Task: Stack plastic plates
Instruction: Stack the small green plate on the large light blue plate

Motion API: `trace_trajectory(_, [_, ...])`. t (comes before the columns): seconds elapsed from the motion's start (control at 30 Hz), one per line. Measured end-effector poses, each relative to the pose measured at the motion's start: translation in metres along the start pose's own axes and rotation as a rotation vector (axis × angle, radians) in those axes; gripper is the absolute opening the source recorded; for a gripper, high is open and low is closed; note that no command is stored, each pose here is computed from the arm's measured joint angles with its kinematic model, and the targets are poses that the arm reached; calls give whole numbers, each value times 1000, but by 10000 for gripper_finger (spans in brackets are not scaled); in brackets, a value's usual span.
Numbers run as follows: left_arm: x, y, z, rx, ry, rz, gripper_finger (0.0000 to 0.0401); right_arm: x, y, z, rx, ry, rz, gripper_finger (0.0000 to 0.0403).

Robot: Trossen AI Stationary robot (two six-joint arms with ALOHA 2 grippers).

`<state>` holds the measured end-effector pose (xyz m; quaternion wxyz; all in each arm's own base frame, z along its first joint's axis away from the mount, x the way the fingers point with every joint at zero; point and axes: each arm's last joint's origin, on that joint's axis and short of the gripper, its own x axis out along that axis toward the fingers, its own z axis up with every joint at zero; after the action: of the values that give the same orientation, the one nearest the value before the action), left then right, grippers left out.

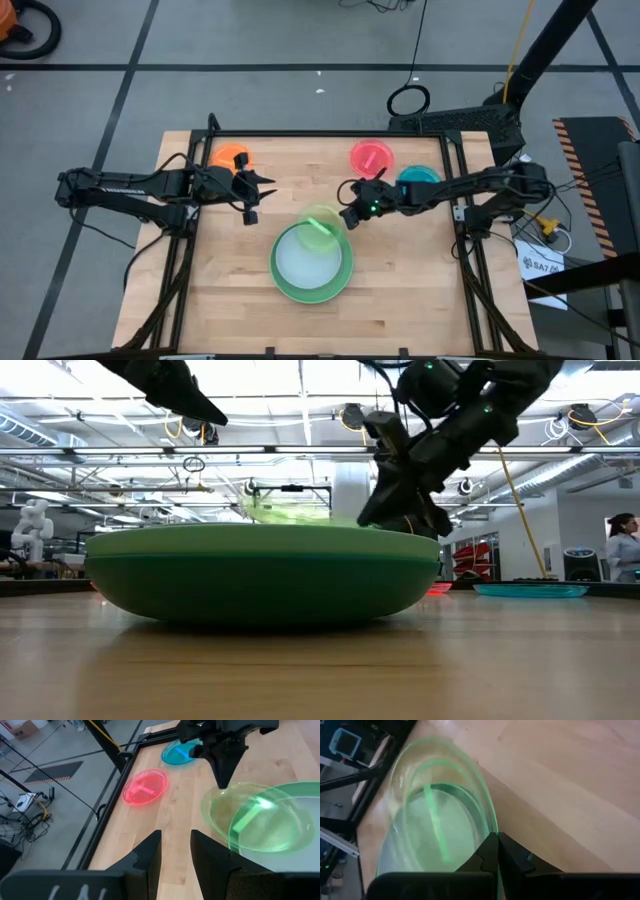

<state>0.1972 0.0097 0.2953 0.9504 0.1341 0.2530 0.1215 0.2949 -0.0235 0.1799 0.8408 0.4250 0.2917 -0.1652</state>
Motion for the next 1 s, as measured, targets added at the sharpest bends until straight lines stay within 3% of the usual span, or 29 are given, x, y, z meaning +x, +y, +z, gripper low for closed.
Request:
trace_trajectory(0.5, [0,0,0,0,0,0,111,-10,48,23,-123,91,-46,0])
trace_trajectory(0.73, [0,0,1,3,-5,2,111,-6,54,15,-120,85,-73,0])
trace_trajectory(1.0, [0,0,1,5,-7,2,111,27,48,-4,-102,193,-89,0])
